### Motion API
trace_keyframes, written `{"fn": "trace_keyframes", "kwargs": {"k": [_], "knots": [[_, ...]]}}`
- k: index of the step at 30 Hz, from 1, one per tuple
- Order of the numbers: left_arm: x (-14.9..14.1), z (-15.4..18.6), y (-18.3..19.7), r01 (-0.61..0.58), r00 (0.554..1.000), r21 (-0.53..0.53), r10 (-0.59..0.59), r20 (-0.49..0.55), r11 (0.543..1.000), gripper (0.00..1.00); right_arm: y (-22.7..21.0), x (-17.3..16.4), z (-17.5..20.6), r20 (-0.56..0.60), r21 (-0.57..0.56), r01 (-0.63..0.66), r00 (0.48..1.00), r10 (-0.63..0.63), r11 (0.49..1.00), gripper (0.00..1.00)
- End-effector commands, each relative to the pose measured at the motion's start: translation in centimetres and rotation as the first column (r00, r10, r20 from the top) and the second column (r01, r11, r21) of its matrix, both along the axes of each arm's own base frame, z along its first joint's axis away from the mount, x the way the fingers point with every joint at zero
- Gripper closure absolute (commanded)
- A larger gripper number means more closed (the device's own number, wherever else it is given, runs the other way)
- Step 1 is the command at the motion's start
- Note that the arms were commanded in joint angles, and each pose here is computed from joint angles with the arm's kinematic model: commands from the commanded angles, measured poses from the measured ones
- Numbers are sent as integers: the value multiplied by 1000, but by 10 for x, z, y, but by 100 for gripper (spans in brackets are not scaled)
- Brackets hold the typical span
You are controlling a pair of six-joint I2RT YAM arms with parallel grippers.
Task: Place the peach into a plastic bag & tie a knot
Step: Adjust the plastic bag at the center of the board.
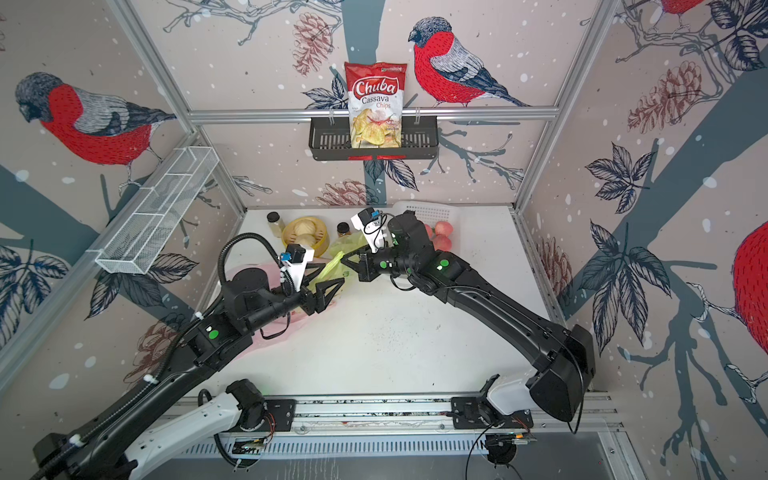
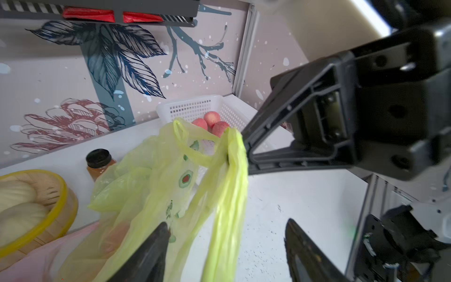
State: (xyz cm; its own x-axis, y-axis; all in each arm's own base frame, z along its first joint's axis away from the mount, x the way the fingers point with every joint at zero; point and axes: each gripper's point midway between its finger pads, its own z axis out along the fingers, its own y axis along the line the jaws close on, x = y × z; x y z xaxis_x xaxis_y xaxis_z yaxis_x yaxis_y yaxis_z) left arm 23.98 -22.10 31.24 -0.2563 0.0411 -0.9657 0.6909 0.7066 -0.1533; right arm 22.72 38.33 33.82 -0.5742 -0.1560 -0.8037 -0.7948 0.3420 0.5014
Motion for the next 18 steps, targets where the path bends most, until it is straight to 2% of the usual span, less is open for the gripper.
{"fn": "trace_keyframes", "kwargs": {"k": [1, 7, 10, 12, 14, 15, 16, 17, 18], "knots": [[15, 19, 2, -62, 993, -39, 66, 101, 997, 33, 2, -2, 3, 14, -4, -15, 1000, 15, 1000, 100], [26, 2, -7, -69, 995, -60, 73, 71, 996, 53, 2, -4, 7, 8, 10, -21, 1000, 21, 1000, 100], [31, -4, -12, -64, 996, -78, 69, 57, 995, 59, 2, -6, 11, 6, 21, -32, 999, 32, 999, 100], [34, -6, -14, -72, 995, -95, 77, 55, 993, 72, 2, -7, 13, 8, 29, -34, 999, 34, 999, 100], [38, -7, -13, -90, 994, -97, 95, 51, 991, 94, -1, -3, 13, 8, 25, -20, 1000, 19, 999, 98], [40, -8, -12, -102, 993, -91, 107, 46, 991, 100, -6, 3, 12, 11, 12, 13, 1000, -13, 1000, 84], [42, -9, -11, -117, 992, -84, 120, 40, 990, 100, -14, 13, 11, 18, -5, 69, 997, -69, 998, 61], [43, -10, -10, -124, 991, -77, 127, 37, 989, 100, -23, 24, 7, 23, -22, 126, 992, -126, 992, 45], [44, -12, -9, -129, 991, -72, 131, 34, 989, 100, -36, 37, 3, 25, -36, 197, 980, -196, 980, 35]]}}
